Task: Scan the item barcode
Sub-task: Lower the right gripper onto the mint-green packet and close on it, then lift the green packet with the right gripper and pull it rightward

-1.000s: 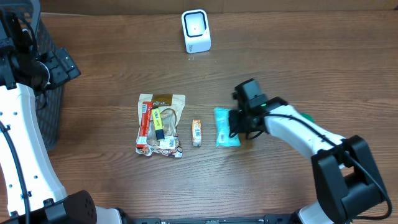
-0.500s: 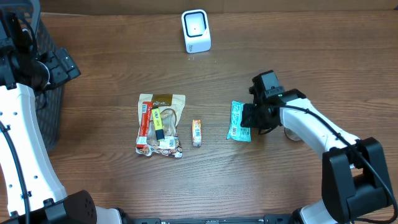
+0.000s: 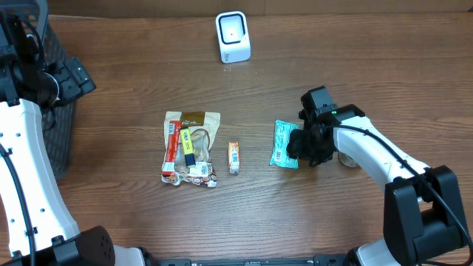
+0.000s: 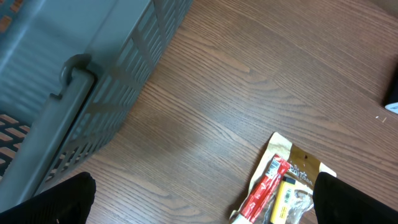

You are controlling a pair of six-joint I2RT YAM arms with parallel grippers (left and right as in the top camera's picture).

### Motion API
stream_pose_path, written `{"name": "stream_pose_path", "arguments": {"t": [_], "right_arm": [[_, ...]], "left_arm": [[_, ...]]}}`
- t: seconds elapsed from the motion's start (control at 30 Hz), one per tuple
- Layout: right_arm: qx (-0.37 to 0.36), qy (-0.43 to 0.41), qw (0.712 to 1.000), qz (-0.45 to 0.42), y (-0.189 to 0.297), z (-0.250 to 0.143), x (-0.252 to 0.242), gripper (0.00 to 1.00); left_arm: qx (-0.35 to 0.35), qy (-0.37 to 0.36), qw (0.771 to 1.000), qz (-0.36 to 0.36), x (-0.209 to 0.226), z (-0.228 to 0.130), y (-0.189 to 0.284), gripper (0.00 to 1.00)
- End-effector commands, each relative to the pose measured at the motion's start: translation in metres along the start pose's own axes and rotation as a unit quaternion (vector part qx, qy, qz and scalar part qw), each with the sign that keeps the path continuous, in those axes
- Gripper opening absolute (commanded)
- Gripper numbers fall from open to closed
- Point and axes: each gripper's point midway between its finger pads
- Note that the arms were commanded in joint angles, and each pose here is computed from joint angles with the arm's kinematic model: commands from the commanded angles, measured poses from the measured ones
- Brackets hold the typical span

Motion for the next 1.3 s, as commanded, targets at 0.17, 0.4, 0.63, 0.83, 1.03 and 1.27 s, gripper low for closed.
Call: {"name": "stream_pose_path", "arguments": {"t": [0.17, 0.4, 0.63, 0.83, 1.03, 1.27], "right_arm": [[-0.001, -0.035, 0.997, 0.075, -0.012, -0.012, 0.026, 0.5], [-0.001, -0.006, 0.991, 0.134, -0.015, -0.015, 0.066, 0.5], [-0.028, 0.043, 0.983, 0.176, -0.012, -0.006, 0.101, 0.51], [-0.048, 0.059, 0.979, 0.189, 0.013, 0.01, 0.106, 0.5], [-0.086, 0.074, 0.987, 0.11, 0.053, 0.033, 0.072, 0.52], [-0.088, 0.01, 0.996, 0.015, 0.058, 0.04, 0.007, 0.56]], "left_arm": [[-0.009, -0.003, 1.0, -0.007, -0.002, 0.003, 0.006, 1.0], [-0.009, -0.003, 1.0, -0.007, -0.002, 0.003, 0.006, 1.0], [-0.009, -0.003, 1.0, -0.007, -0.002, 0.004, 0.006, 1.0], [-0.009, -0.003, 1.0, -0.007, -0.002, 0.004, 0.006, 1.0], [-0.009, -0.003, 1.0, -0.007, -0.002, 0.003, 0.006, 1.0], [-0.009, -0.003, 1.0, -0.007, -0.002, 0.003, 0.006, 1.0]]}}
Point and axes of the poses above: each gripper's point midway between its finger pads, its own y axis back along the fingers, its own x axis along the line the jaws close on, z = x × y, and after that the axes turned 15 degrees about y, right-handed
